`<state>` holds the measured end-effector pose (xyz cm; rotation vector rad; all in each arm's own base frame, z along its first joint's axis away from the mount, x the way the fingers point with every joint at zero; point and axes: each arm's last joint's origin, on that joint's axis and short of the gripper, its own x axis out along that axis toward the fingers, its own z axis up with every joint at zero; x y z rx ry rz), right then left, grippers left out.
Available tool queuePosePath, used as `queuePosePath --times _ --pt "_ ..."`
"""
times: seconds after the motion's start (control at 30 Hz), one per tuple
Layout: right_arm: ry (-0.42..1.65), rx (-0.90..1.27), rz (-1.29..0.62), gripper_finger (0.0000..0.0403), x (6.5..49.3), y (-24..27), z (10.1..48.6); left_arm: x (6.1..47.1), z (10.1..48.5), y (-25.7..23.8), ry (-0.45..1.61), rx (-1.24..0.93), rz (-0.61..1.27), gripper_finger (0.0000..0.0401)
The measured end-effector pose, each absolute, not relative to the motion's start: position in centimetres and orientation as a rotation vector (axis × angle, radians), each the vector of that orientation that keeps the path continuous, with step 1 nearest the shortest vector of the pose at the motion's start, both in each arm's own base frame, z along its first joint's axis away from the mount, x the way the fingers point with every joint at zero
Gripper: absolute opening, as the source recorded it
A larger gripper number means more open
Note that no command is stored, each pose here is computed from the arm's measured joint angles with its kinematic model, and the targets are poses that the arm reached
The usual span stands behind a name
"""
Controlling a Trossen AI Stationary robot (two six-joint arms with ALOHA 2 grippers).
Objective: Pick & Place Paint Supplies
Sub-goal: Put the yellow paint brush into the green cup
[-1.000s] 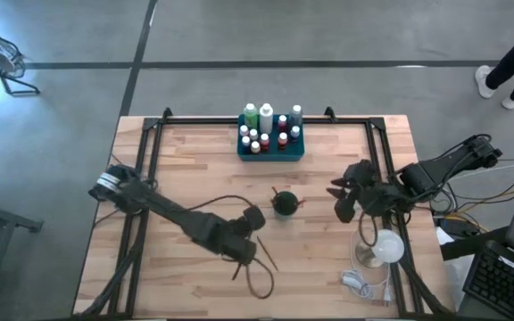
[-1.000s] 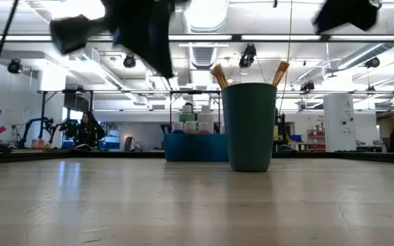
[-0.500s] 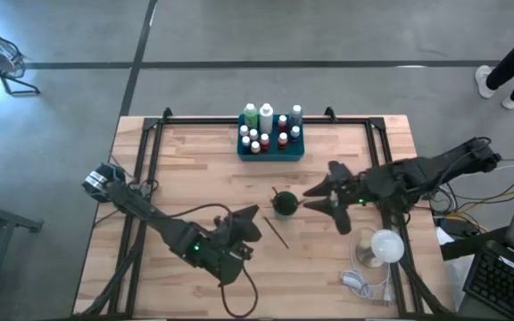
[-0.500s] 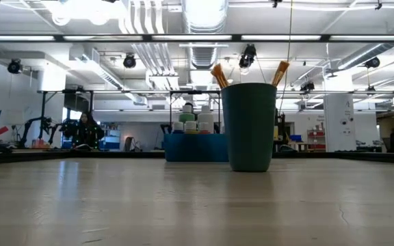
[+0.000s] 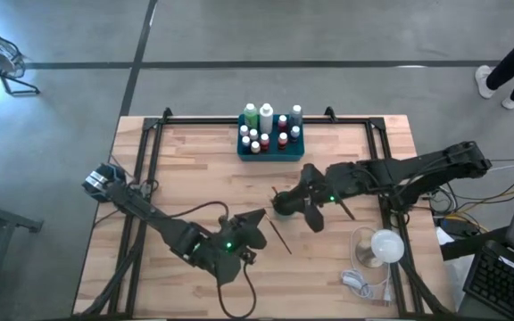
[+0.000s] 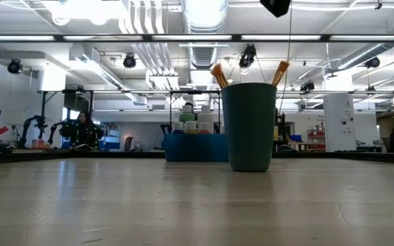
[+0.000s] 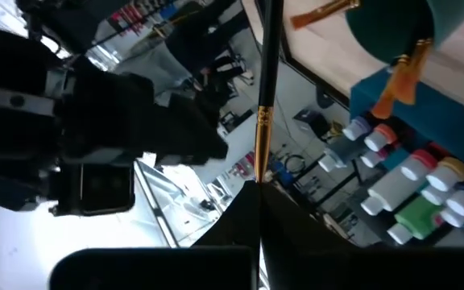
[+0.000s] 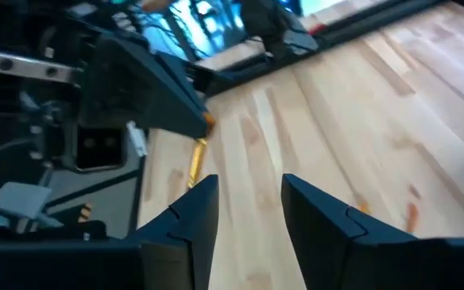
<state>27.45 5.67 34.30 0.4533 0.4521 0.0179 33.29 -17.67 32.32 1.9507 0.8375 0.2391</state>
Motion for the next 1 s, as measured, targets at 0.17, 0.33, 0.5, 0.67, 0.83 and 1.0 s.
queuePosePath --times 0.17,0.33,0.5,0.67,0.83,1.0 --pt "0.422 0.465 0.051 0.0137 27.9 5.7 34.5 33.8 32.8 -17.4 0.82 1.973 0.236 0.0" --pt "0.451 0.533 0.082 0.0159 28.2 5.7 34.2 34.2 33.0 -16.9 0.816 1.988 0.237 0.0" --pt "0.475 0.586 0.099 0.0186 28.5 5.8 33.8 34.6 33.3 -16.6 0.805 2.005 0.234 0.0" --pt "0.491 0.594 0.094 0.0207 29.0 5.9 33.3 34.8 33.7 -16.6 0.778 2.008 0.246 0.0" --pt "0.501 0.594 0.092 0.0209 29.6 6.0 32.7 34.9 33.7 -16.4 0.771 2.022 0.235 0.0" --pt "0.492 0.593 0.095 0.0181 30.0 6.0 32.5 35.1 33.8 -16.1 0.775 2.015 0.243 0.0"
